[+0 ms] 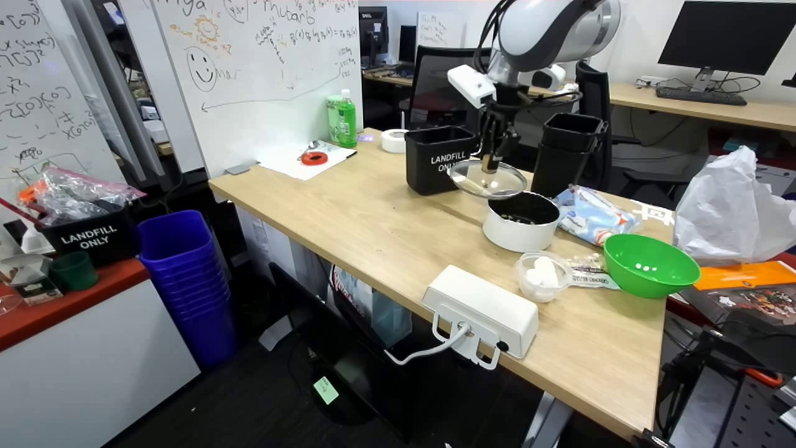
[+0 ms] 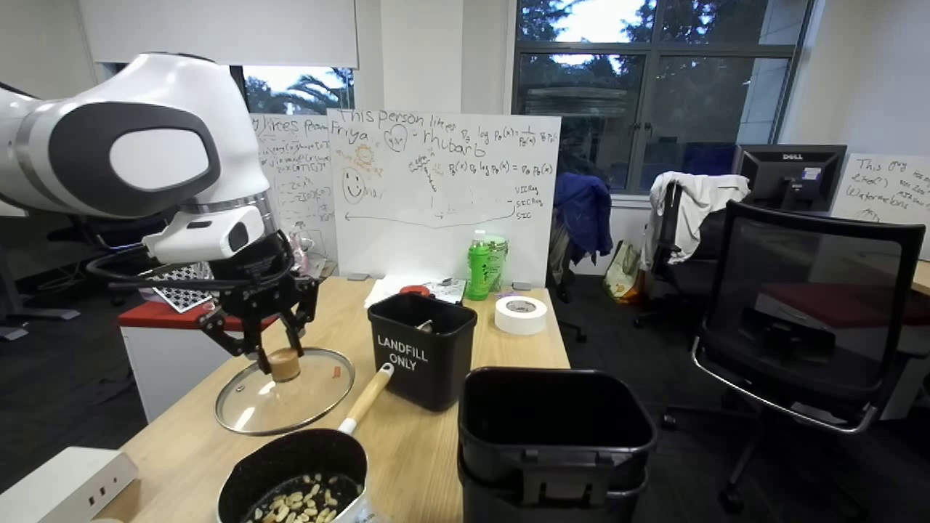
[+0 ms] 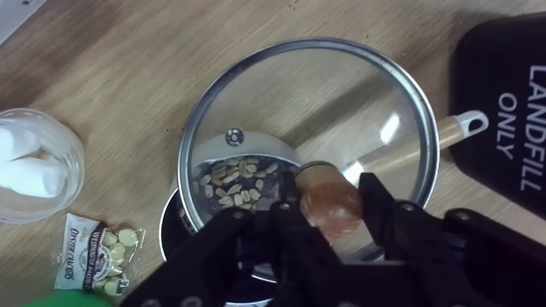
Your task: Put the lid on the white pot.
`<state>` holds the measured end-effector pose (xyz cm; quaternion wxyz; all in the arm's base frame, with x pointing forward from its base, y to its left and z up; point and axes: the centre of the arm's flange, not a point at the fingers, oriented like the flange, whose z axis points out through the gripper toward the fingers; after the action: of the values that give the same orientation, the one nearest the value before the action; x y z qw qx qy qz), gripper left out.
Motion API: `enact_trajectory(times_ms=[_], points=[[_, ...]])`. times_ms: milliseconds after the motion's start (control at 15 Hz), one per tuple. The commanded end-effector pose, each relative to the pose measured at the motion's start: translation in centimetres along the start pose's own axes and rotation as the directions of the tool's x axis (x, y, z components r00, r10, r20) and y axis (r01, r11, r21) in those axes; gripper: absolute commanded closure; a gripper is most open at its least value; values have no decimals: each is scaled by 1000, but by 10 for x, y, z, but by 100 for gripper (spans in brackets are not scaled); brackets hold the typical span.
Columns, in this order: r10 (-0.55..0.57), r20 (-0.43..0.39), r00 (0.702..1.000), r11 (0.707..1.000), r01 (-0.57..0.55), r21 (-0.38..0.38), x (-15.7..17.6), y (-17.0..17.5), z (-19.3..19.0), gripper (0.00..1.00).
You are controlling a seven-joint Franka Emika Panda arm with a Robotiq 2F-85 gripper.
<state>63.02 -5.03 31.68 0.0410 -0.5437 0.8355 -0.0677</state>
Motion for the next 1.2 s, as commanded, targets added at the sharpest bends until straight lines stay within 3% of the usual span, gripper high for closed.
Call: enact_trajectory(times_ms=[0,533,1133], points=[[107,2,994,994,-107,10,18,16,1,85],[331,-21,943,944,-331,15,56,6,38,85],[376,-47,925,925,-378,-38,70,11,45,85]])
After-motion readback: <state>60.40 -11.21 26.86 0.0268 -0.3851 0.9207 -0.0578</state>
